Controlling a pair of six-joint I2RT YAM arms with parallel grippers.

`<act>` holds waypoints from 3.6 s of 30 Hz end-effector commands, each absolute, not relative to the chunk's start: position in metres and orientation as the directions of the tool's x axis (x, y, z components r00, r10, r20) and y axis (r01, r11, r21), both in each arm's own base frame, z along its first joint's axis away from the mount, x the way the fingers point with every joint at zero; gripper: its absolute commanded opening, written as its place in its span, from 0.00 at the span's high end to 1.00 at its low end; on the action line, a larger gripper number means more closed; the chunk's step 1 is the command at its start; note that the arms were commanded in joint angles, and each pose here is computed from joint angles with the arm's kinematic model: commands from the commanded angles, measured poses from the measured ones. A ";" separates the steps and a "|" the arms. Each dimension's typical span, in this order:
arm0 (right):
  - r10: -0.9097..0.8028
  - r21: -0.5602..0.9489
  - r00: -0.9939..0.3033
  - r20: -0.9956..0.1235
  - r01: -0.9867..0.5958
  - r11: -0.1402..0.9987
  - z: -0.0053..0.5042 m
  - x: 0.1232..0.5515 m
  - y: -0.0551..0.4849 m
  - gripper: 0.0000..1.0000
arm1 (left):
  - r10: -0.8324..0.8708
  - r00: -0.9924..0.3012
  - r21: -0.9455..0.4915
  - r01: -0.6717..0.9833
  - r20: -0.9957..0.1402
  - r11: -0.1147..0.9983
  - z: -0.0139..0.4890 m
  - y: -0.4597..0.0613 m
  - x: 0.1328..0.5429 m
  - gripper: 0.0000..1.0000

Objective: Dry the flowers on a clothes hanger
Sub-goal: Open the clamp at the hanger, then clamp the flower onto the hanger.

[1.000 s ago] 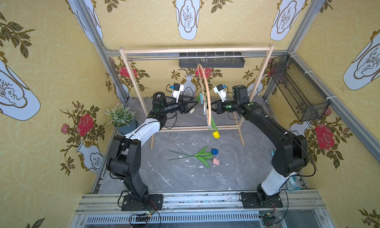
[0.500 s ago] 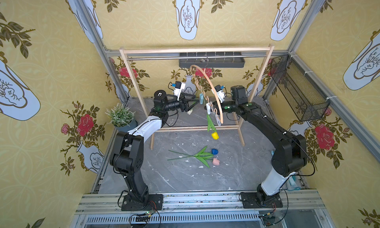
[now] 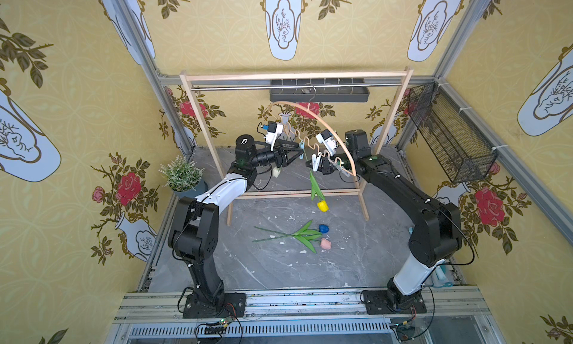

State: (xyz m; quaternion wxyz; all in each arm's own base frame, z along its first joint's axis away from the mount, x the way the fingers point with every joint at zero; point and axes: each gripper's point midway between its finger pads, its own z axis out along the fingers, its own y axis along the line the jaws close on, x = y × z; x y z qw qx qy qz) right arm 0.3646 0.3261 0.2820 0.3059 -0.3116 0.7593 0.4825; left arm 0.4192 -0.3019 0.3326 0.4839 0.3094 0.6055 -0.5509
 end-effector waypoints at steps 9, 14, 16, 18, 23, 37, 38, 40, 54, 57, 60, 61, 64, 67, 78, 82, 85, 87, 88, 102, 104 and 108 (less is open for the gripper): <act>-0.170 0.519 -0.587 -0.792 -0.793 0.319 0.290 0.362 0.328 1.00 | -0.142 -0.326 -0.354 0.890 -0.935 0.286 0.319 -0.299 0.433 0.30; -0.170 0.520 -0.586 -0.792 -0.794 0.314 0.291 0.361 0.328 1.00 | -0.136 -0.347 -0.371 0.891 -0.928 0.261 0.318 -0.302 0.435 0.35; -0.170 0.521 -0.586 -0.792 -0.795 0.311 0.290 0.360 0.328 1.00 | -0.137 -0.354 -0.378 0.890 -0.925 0.254 0.318 -0.304 0.436 0.37; -0.170 0.521 -0.586 -0.793 -0.795 0.311 0.291 0.360 0.328 1.00 | -0.138 -0.357 -0.381 0.891 -0.924 0.245 0.320 -0.305 0.437 0.39; -0.170 0.519 -0.584 -0.794 -0.796 0.310 0.291 0.360 0.328 1.00 | -0.141 -0.361 -0.386 0.892 -0.922 0.236 0.323 -0.307 0.440 0.45; -0.167 0.520 -0.583 -0.795 -0.797 0.307 0.291 0.360 0.329 1.00 | -0.126 -0.392 -0.411 0.887 -0.911 0.211 0.318 -0.310 0.439 0.59; -0.167 0.519 -0.582 -0.796 -0.798 0.307 0.291 0.361 0.329 1.00 | -0.127 -0.391 -0.410 0.887 -0.911 0.210 0.319 -0.310 0.439 0.61; -0.166 0.519 -0.582 -0.796 -0.797 0.308 0.292 0.361 0.329 1.00 | -0.127 -0.390 -0.409 0.889 -0.912 0.208 0.320 -0.310 0.438 0.64; 0.063 0.605 -0.652 -0.756 -0.659 0.447 0.281 0.388 0.313 1.00 | -0.188 -0.393 -0.430 0.872 -0.900 0.234 0.318 -0.318 0.434 0.82; 0.143 0.663 -0.671 -0.727 -0.632 0.401 0.277 0.385 0.322 1.00 | -0.238 -0.397 -0.448 0.864 -0.887 0.229 0.319 -0.325 0.431 0.84; 0.230 0.715 -0.685 -0.691 -0.602 0.356 0.276 0.384 0.321 1.00 | -0.294 -0.400 -0.469 0.854 -0.868 0.223 0.322 -0.328 0.430 0.87; 0.255 0.732 -0.691 -0.677 -0.591 0.339 0.275 0.384 0.319 1.00 | -0.315 -0.397 -0.473 0.853 -0.862 0.222 0.324 -0.327 0.430 0.87; 0.274 0.740 -0.689 -0.671 -0.597 0.312 0.276 0.380 0.319 1.00 | -0.357 -0.389 -0.483 0.845 -0.849 0.230 0.324 -0.323 0.432 0.88; 0.270 0.736 -0.686 -0.676 -0.607 0.299 0.277 0.377 0.319 1.00 | -0.365 -0.391 -0.489 0.841 -0.845 0.232 0.322 -0.323 0.433 0.90; 0.233 0.713 -0.673 -0.702 -0.657 0.245 0.285 0.368 0.334 1.00 | -0.397 -0.390 -0.505 0.829 -0.830 0.240 0.319 -0.320 0.434 0.92; 0.223 0.708 -0.672 -0.707 -0.670 0.223 0.286 0.365 0.339 1.00 | -0.410 -0.394 -0.514 0.824 -0.823 0.238 0.318 -0.319 0.435 0.92; 0.216 0.703 -0.669 -0.711 -0.678 0.215 0.288 0.363 0.341 1.00 | -0.412 -0.396 -0.516 0.824 -0.821 0.235 0.318 -0.319 0.435 0.93; 0.217 0.700 -0.666 -0.714 -0.682 0.213 0.289 0.362 0.342 1.00 | -0.413 -0.399 -0.519 0.822 -0.818 0.234 0.316 -0.319 0.435 0.93; 0.219 0.697 -0.661 -0.717 -0.686 0.211 0.291 0.362 0.342 1.00 | -0.413 -0.398 -0.518 0.823 -0.819 0.234 0.317 -0.319 0.435 0.93; 0.257 0.688 -0.643 -0.722 -0.705 0.169 0.303 0.366 0.345 1.00 | -0.457 -0.415 -0.544 0.816 -0.787 0.195 0.318 -0.330 0.426 0.95; 0.260 0.687 -0.641 -0.722 -0.708 0.164 0.304 0.365 0.345 1.00 | -0.470 -0.415 -0.550 0.813 -0.779 0.193 0.318 -0.330 0.426 0.96; 0.261 0.684 -0.638 -0.725 -0.710 0.166 0.304 0.364 0.344 1.00 | -0.478 -0.418 -0.557 0.807 -0.772 0.193 0.313 -0.329 0.427 0.97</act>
